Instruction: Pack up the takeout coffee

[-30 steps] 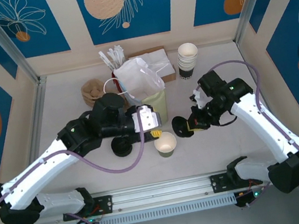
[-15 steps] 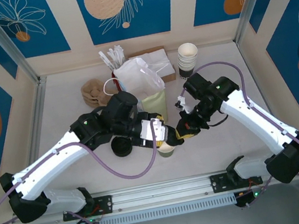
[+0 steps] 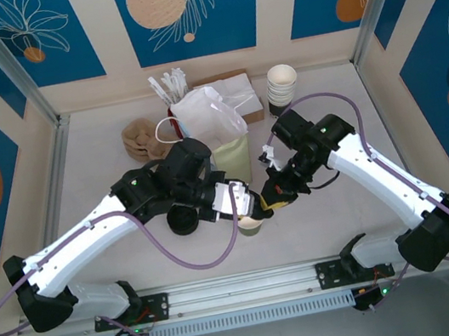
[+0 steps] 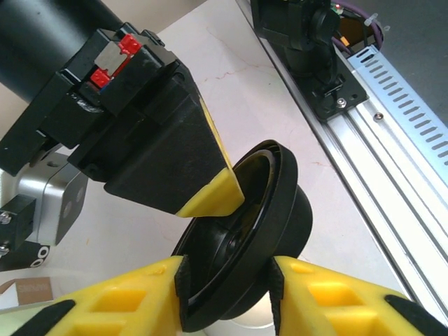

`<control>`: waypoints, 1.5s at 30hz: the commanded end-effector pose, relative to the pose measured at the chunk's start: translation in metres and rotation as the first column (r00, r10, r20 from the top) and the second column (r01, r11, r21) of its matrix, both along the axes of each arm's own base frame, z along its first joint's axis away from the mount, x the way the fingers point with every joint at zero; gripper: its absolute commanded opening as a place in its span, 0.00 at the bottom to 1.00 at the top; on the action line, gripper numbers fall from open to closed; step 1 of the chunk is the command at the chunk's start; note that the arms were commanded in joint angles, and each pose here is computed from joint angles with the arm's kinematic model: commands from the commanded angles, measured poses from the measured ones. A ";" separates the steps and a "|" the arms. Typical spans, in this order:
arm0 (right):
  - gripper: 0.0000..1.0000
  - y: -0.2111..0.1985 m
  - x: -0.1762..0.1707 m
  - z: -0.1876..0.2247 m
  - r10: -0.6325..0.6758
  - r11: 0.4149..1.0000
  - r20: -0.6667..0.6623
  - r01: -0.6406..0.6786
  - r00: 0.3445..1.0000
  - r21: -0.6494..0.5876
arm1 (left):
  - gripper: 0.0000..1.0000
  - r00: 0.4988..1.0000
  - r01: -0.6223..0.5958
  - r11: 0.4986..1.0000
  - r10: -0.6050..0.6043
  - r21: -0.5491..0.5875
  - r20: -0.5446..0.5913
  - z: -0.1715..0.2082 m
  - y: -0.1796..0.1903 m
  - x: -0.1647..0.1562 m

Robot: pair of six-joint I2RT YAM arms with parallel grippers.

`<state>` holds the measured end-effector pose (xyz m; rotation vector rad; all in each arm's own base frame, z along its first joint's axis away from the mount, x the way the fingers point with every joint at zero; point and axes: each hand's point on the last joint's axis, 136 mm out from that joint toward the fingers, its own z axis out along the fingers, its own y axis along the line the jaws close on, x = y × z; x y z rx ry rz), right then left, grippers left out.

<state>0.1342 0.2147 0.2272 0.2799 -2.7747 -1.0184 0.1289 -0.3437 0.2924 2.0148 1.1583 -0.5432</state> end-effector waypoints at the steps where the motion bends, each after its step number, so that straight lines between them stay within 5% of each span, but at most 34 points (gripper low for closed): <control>1: 0.03 0.011 -0.004 0.021 0.030 0.995 0.005 -0.030 1.000 0.093 | 0.33 0.999 0.049 0.999 -0.049 0.012 -0.023 -0.005 -0.005 -0.008; 13: 0.08 0.020 0.000 0.044 0.007 0.987 -0.006 -0.006 1.000 0.162 | 0.17 0.999 0.032 0.999 -0.031 0.025 -0.014 -0.008 0.001 -0.007; 18: 0.18 0.014 0.008 0.051 -0.048 0.987 0.024 0.043 0.999 0.154 | 0.09 0.999 -0.006 1.000 0.006 -0.012 -0.038 -0.008 -0.002 -0.005; 24: 0.31 0.004 0.021 0.062 -0.148 0.972 0.050 0.136 0.988 0.193 | 0.01 0.984 -0.167 0.979 0.158 -0.115 -0.080 0.003 -0.008 0.012; 31: 0.41 -0.020 0.041 0.075 -0.297 0.940 0.128 0.266 0.946 0.214 | 0.03 0.939 -0.321 0.934 0.291 -0.158 -0.186 0.006 -0.008 0.025; 40: 0.46 -0.047 0.047 0.079 -0.417 0.901 0.200 0.374 0.887 0.219 | 0.00 0.831 -0.505 0.837 0.407 -0.209 -0.378 0.012 -0.001 0.035; 45: 0.46 -0.053 0.044 0.078 -0.453 0.881 0.205 0.399 0.868 0.256 | 0.00 0.674 -0.653 0.743 0.485 -0.144 -0.557 0.012 0.003 0.041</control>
